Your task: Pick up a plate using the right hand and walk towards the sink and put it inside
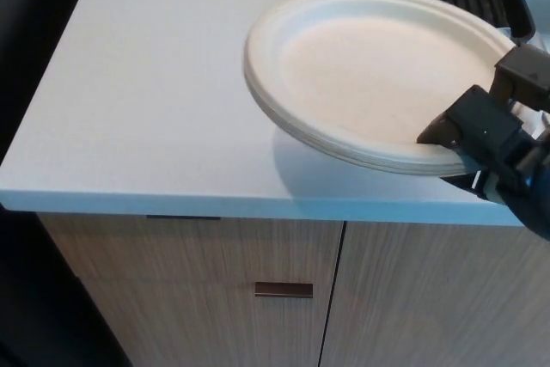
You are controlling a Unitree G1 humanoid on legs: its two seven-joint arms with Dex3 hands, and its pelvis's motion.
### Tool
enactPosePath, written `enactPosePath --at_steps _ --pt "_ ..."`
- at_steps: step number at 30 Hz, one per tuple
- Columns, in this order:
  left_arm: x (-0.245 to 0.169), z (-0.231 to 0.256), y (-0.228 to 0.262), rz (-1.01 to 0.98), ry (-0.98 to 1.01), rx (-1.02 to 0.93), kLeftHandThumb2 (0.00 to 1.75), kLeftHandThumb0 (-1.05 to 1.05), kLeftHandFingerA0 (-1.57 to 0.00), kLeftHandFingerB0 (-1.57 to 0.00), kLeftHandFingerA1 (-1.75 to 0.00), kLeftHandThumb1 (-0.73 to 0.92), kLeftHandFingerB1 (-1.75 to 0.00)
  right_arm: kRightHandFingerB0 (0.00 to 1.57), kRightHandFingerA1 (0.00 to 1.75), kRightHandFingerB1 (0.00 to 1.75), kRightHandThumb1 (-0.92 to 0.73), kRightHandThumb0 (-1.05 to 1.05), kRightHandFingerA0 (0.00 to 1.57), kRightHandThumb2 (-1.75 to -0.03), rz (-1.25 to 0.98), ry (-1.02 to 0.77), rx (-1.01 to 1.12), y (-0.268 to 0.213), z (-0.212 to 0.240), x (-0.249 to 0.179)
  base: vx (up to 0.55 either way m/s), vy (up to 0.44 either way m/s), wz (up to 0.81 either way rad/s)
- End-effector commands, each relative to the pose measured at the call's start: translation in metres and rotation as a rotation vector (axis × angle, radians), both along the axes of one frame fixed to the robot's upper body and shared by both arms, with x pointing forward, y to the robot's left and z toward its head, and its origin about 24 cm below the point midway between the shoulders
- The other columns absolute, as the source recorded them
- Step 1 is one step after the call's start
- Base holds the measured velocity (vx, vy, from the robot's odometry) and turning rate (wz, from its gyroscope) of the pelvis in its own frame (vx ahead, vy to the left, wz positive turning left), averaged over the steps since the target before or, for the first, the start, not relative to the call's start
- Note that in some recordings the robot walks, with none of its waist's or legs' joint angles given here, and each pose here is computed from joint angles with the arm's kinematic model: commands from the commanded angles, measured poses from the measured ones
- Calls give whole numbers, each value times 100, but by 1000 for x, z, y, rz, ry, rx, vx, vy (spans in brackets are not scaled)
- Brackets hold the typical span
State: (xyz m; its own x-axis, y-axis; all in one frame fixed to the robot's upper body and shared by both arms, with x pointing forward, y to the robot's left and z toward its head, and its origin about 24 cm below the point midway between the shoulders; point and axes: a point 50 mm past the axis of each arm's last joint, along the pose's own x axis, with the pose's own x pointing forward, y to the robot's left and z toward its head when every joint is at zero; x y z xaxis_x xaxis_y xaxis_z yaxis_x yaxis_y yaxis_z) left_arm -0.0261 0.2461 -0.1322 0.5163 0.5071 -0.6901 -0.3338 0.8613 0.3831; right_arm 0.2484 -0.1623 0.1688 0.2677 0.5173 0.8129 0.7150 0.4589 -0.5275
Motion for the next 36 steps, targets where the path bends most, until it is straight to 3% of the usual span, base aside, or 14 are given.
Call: enactPosePath --at_steps 1,5,8,14,15,16,18,19,25,26,27,28,29,36 --pt "3 5 5 -6 -63 19 169 23 -124 -106 -144 83 -125 56 175 175 -60 -45 99 -122 74 -22 42 2 15 -14 0 0 0" --pt "5 4 5 0 -66 13 175 20 -115 -103 -157 56 -139 61 175 175 -61 -43 104 -119 139 -44 66 4 25 -25 0 0 0" --pt "6 4 3 -5 -73 12 173 21 -129 -109 -149 85 -129 69 175 175 -61 -48 105 -125 168 -42 84 5 28 -31 0 0 0" --pt "11 5 3 8 -99 3 166 17 -129 -112 -146 79 -129 65 175 175 -53 -46 104 -125 175 3 83 2 27 -39 0 0 0" --pt "12 5 4 12 -100 4 175 19 -120 -107 -156 57 -137 65 175 175 -52 -46 104 -126 165 11 78 0 26 -39 0 0 0" --pt "13 4 4 9 -96 8 165 19 -130 -112 -145 80 -127 97 146 132 -54 -55 126 -125 158 15 77 -1 25 -39 5 -18 12" --pt "13 4 5 7 -94 7 175 19 -116 -105 -155 57 -140 64 175 175 -52 -44 103 -127 160 9 79 -1 25 -39 0 -7 5" --pt "14 4 5 3 -95 10 168 20 -129 -114 -146 81 -129 64 175 175 -53 -43 104 -128 161 9 81 -1 25 -39 -20 -22 12" --pt "16 6 3 -10 -102 22 175 23 -111 -104 -160 61 -140 62 175 175 -51 -41 101 -129 158 -9 75 -3 27 -37 12 -183 9" --pt "16 5 4 1 -103 13 175 21 -123 -109 -147 87 -130 64 175 175 -50 -45 102 -129 153 16 77 -2 25 -37 9 -334 5" --pt "15 4 5 10 -101 5 126 5 -136 -129 -131 51 -126 64 175 175 -51 -44 102 -129 153 26 77 -2 25 -37 -31 -381 14" --pt "14 3 7 17 -97 -2 126 5 -136 -129 -131 51 -126 64 175 175 -51 -44 102 -129 154 26 77 -2 25 -37 98 -398 27" --pt "14 3 7 20 -95 -1 175 18 -127 -115 -149 69 -133 65 175 175 -50 -45 103 -130 153 33 75 -2 24 -37 97 -408 26" --pt "13 7 4 13 -106 14 175 22 -123 -106 -147 86 -128 62 175 175 -49 -41 99 -130 143 20 75 -2 24 -36 106 -226 -1"
